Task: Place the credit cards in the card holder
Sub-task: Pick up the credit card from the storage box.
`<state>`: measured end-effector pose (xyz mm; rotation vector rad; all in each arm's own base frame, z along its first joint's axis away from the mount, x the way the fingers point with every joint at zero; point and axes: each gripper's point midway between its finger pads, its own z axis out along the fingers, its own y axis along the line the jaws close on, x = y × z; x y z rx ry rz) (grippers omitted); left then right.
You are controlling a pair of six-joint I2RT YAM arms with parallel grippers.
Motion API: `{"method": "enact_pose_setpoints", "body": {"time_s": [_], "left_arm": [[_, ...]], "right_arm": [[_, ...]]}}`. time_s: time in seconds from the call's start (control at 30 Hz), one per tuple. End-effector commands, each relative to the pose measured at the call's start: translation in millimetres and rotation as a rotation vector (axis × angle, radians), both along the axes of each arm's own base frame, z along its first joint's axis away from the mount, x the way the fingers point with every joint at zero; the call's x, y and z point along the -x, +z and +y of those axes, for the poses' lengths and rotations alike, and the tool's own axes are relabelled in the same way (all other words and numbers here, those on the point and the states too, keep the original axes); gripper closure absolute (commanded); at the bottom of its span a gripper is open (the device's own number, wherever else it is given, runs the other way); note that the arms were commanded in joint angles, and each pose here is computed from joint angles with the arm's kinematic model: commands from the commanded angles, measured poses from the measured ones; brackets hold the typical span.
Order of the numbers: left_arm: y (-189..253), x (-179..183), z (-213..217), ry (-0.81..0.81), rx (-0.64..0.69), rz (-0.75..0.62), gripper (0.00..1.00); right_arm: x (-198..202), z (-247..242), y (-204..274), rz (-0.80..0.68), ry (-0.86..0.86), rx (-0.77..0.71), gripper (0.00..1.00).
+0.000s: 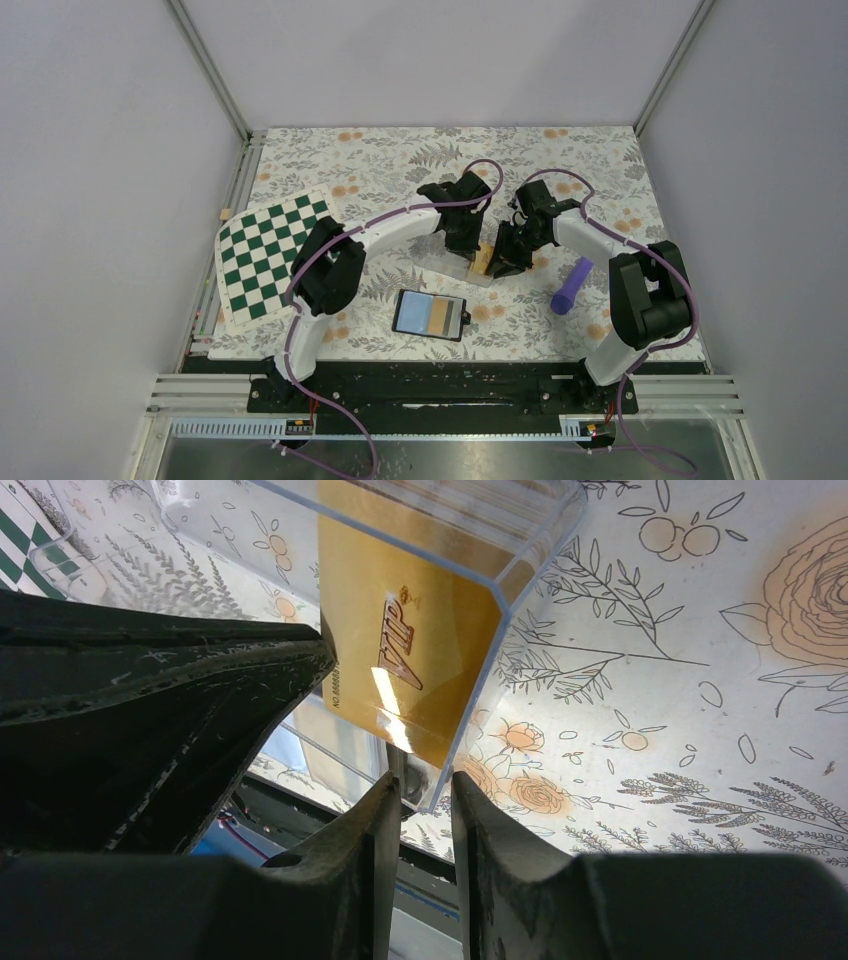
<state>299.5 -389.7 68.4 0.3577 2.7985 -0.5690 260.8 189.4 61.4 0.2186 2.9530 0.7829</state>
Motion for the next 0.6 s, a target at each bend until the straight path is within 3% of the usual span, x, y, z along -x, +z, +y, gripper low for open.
{"method": "enact_pose_setpoints", "body": {"time_s": [0.0,0.57], "left_arm": [[59.8,-8.2,-27.6,-0.035,0.145,-0.106,1.0],[73.8,1.3,-25.6,-0.046,0.176,-0.112,0.91]], "right_arm": [[-3.2,4.3,10.0,-0.021,0.014,-0.03,0.69],[-2.4,3.7,11.8,-0.025,0.015,-0.03,0.69]]}}
